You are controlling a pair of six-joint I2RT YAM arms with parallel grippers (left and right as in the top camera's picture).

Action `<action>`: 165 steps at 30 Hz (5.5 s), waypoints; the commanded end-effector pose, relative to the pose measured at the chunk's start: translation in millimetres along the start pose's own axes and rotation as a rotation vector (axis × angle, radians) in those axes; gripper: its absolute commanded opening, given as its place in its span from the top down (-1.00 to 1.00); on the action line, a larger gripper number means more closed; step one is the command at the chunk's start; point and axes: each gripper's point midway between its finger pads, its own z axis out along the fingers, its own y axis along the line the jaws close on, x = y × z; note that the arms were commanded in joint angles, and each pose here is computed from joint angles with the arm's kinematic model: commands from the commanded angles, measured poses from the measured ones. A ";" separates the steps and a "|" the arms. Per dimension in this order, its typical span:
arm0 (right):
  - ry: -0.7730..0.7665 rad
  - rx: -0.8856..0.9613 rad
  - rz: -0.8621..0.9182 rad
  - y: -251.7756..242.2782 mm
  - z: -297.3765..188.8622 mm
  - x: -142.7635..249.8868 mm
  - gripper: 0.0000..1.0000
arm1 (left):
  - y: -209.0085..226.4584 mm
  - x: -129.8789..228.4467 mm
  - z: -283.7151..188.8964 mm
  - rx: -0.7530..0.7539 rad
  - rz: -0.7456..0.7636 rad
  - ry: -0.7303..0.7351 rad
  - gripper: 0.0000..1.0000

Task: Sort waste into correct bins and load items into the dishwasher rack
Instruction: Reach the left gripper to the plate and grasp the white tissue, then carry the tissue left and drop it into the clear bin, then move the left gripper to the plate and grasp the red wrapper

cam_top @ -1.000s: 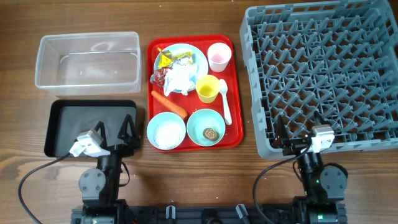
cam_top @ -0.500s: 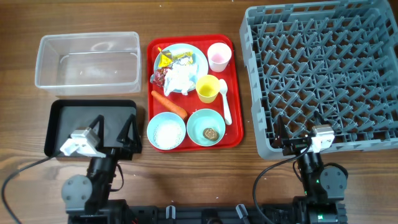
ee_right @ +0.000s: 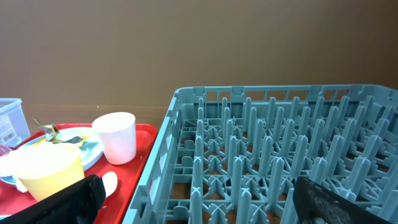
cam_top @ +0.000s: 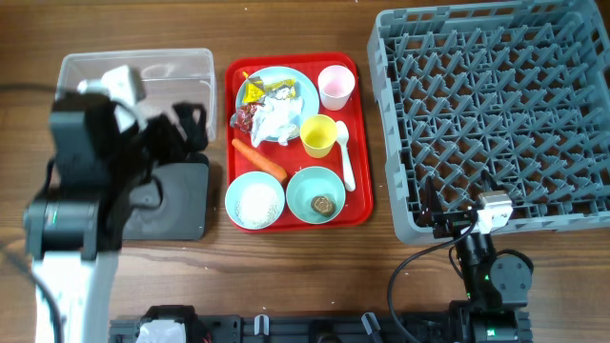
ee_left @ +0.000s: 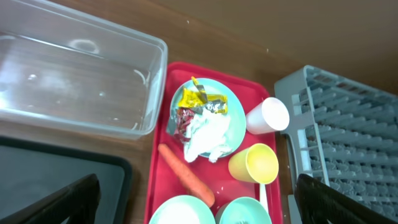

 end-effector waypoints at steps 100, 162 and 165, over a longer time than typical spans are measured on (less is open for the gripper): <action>-0.010 -0.014 -0.010 2.3 -0.4 -2.0 -0.99 | 190.8 -55.7 131.9 -0.511 -0.271 -0.032 0.92; -0.009 -0.014 -0.010 2.3 -0.4 -1.9 -0.99 | -21.4 101.2 199.8 -0.234 0.206 0.421 -0.50; -0.009 -0.014 -0.010 2.3 -0.4 -1.9 -0.99 | -19.0 97.2 201.7 -0.237 0.199 0.407 -0.48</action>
